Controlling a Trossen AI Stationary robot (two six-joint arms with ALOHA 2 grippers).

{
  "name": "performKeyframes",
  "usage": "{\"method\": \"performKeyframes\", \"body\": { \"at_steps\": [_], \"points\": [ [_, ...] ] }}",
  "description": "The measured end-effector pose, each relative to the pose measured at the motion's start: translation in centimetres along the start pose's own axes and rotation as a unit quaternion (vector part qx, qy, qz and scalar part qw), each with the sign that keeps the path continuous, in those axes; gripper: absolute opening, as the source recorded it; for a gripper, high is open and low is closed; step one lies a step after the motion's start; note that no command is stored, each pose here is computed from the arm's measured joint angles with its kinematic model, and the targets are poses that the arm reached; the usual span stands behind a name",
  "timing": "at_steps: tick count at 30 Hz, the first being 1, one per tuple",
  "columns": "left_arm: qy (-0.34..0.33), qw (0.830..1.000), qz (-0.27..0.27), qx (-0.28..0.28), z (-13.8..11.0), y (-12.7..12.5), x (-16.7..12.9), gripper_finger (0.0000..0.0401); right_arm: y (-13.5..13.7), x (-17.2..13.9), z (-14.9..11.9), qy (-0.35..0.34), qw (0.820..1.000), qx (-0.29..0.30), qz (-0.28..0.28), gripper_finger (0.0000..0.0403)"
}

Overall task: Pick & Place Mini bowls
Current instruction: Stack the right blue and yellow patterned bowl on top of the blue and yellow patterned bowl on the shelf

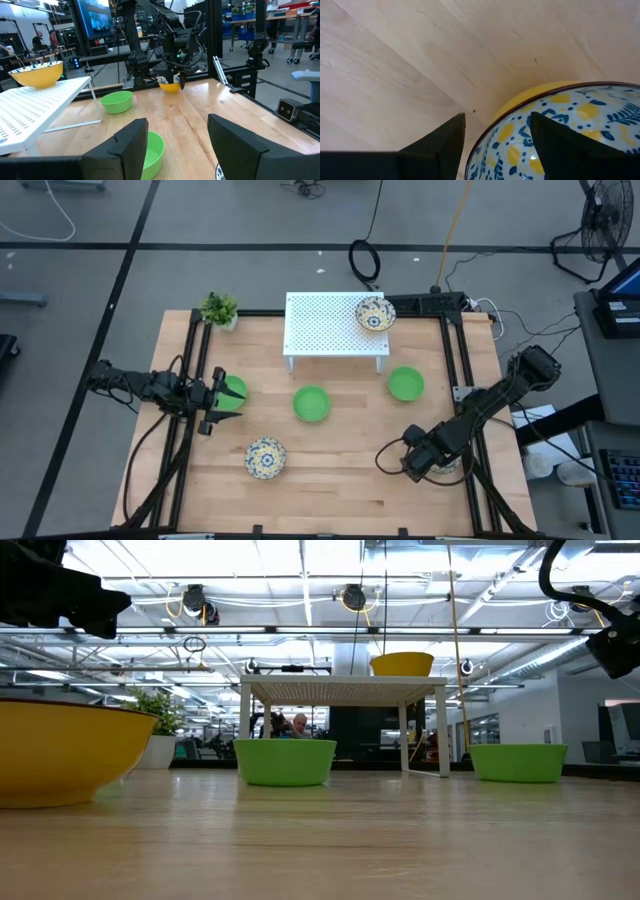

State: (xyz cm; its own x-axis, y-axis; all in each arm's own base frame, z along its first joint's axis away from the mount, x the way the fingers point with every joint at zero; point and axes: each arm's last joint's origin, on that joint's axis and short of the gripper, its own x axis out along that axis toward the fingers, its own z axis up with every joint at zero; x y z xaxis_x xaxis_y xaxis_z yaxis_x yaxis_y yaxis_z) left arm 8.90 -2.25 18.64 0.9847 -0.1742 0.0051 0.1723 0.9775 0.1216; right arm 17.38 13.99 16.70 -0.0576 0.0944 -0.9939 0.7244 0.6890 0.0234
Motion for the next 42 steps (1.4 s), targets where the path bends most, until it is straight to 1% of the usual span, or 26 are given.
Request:
{"method": "performKeyframes", "body": {
  "at_steps": [31,35,42],
  "points": [
    [0.0,1.0,0.0,0.0,0.0,0.0,0.0,0.0212,0.0,0.0,0.0,0.0,1.0,0.004,0.0,0.021],
    [0.0,1.0,0.0,0.0,-0.01,0.0,0.0,0.0212,0.0,0.0,0.02,0.0,1.0,0.016,0.0,0.021],
    [0.0,1.0,0.0,0.0,-0.01,0.0,0.0,0.0212,0.0,0.0,0.02,0.0,1.0,0.017,0.0,0.021]
  ]
}}
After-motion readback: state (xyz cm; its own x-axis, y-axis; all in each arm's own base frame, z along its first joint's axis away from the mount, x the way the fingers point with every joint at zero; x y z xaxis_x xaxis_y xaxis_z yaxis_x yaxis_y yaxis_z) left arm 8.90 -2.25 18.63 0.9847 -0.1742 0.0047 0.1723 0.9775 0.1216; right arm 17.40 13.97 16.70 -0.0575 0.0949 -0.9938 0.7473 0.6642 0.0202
